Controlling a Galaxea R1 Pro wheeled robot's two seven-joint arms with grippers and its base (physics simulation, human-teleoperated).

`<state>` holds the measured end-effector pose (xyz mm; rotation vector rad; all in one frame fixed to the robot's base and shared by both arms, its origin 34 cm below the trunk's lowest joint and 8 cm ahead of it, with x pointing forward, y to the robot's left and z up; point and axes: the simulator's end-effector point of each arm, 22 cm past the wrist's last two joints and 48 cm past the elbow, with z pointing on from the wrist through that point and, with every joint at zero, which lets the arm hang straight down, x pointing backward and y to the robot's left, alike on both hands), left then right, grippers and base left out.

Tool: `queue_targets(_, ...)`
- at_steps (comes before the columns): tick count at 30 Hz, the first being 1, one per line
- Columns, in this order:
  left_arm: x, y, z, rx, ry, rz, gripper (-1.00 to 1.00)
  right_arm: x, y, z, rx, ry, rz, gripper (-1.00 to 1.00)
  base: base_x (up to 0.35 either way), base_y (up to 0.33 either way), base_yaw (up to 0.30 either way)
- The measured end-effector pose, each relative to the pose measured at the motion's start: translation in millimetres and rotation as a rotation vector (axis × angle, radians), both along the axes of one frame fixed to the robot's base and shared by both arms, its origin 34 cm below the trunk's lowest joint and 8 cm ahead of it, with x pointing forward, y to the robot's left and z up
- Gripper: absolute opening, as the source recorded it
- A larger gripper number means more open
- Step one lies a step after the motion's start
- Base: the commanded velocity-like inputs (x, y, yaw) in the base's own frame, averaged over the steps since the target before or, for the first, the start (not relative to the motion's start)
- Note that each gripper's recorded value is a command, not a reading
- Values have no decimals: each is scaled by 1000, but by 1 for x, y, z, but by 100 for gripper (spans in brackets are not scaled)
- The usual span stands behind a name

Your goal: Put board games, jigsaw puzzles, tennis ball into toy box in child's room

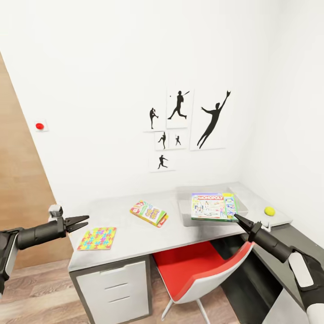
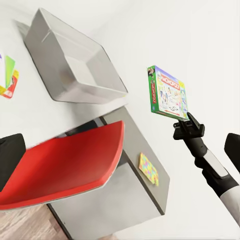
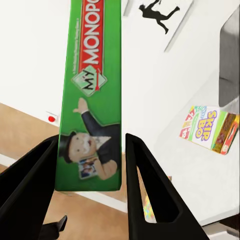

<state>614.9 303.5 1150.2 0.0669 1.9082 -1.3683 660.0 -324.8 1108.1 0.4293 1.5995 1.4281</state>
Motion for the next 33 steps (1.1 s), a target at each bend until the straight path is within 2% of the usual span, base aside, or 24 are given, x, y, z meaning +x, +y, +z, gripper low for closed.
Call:
queue_targets(7,0,0,-1,0,2,1,100,-1,-1,0,2,-3,1,-100,171,-102,-144)
queue_targets(14,1,0,-3,1,5,2,100,-3,-2,4,11,-19,8,-100,199,-86,-10)
queue_targets(33,5,0,-17,4,35,3,100,0,-2,-10,11,5,7,-100,195,-55,0)
